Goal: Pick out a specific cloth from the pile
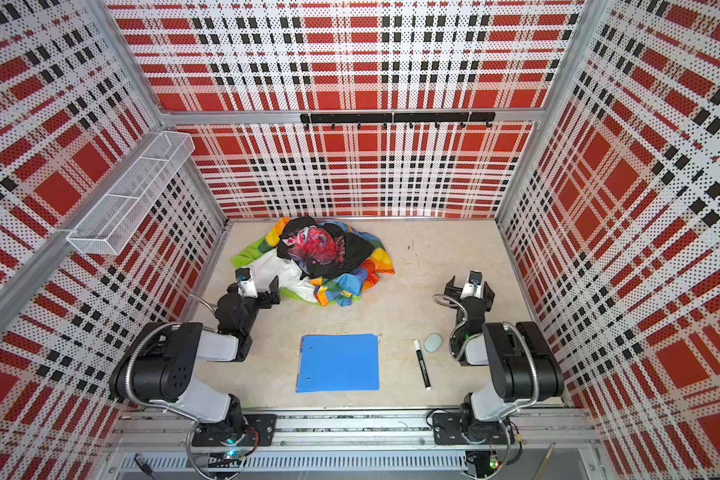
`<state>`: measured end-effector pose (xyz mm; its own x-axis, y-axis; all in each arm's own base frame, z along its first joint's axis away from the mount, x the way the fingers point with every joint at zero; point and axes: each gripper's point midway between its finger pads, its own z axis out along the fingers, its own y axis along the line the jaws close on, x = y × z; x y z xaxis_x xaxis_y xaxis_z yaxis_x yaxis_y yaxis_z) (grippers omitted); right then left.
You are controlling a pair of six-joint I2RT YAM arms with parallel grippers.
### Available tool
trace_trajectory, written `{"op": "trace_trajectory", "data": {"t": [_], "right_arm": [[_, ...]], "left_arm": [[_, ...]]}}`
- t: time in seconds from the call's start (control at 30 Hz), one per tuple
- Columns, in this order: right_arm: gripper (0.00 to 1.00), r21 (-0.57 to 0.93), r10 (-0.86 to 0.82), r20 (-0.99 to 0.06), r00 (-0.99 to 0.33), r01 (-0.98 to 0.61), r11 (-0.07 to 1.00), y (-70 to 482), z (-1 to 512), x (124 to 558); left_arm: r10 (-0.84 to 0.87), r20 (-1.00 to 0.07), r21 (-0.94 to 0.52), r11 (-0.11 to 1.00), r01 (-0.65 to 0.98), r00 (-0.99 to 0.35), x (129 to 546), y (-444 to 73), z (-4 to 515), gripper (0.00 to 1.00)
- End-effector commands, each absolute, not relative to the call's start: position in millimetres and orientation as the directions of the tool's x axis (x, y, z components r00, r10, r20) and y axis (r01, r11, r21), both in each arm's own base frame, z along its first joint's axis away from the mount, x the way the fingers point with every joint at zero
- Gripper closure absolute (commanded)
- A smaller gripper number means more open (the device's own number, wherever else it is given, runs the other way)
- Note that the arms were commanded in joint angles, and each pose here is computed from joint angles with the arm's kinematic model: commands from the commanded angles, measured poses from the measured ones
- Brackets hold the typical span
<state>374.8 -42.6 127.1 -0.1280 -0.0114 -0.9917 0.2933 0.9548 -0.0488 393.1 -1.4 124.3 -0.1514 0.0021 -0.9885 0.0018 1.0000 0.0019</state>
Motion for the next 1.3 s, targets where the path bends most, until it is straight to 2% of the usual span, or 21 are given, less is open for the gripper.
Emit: {"op": "trace_trajectory", "data": {"t": [0.0, 1.27], "right_arm": [[0.00, -0.017, 0.000, -0.998, -0.060, 0.292, 0.956, -40.7, 142.3, 376.8], [0.00, -0.017, 0.000, -0.998, -0.058, 0.294, 0.956, -41.2, 142.6, 376.3]], "left_arm": [[0.006, -0.993, 0.006, 1.000, 0.001, -0.117, 394.5, 0.8, 132.3, 0.01], [-0.010, -0.993, -0.012, 1.000, 0.016, -0.116, 394.8, 2.5, 132.7, 0.01]]}}
